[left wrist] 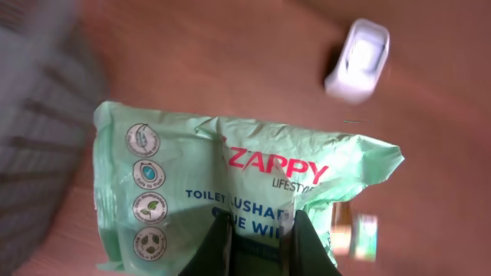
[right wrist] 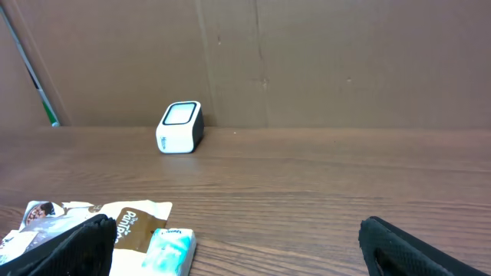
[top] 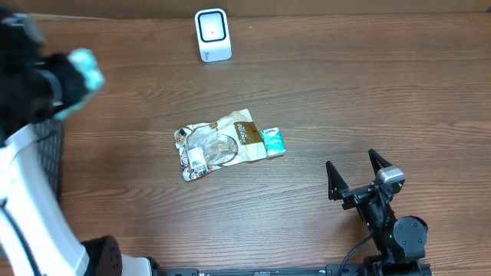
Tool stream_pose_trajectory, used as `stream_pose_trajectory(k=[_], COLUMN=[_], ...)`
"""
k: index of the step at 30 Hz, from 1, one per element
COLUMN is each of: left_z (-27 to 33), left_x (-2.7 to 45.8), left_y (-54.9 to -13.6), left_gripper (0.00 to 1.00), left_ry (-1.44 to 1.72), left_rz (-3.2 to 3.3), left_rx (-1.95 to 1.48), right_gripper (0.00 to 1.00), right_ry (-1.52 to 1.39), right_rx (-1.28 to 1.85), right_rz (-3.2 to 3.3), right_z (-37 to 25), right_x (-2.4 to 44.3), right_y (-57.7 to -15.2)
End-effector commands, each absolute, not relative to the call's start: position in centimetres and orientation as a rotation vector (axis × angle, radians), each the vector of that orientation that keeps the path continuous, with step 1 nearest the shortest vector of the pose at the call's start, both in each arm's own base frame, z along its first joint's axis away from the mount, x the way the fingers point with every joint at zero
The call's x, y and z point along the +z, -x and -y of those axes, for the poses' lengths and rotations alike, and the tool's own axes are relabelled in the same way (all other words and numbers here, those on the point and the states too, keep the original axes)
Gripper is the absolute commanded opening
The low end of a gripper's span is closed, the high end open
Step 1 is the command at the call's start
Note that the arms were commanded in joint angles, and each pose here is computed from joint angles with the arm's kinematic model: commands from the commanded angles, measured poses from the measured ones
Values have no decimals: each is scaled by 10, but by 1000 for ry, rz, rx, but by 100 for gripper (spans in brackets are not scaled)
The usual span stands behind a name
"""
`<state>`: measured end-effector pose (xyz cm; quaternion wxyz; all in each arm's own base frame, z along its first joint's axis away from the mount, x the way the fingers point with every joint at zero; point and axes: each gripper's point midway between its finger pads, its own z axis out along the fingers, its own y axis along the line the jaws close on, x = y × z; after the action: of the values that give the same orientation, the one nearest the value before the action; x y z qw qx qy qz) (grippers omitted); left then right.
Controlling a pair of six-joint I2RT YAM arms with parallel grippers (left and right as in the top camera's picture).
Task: Scan the item barcode
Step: 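Lift the green wipes pack past the scanner and drop it on the table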
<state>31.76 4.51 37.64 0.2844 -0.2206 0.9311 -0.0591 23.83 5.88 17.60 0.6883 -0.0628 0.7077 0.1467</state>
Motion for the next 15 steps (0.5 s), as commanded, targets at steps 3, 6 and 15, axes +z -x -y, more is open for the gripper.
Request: stream_pose_trajectory(k=[3,6,15], left_z=[22,61,193], left_x=[318,284,170], left_y=[-328,-333,-336], left_gripper=[4,4,4], left_ry=[345,230,-208], left_rz=[-2720,-2791,-2799], left_rx=[-185,-211,-305], right_gripper=[100,100,100], right_ry=[129,129,129], right_rx=[320,320,320], right_rz=[-1583,-1583,-1583], right_z=[-56,-56,-56], right_x=[173,173,173], right_y=[-239,-239,-239])
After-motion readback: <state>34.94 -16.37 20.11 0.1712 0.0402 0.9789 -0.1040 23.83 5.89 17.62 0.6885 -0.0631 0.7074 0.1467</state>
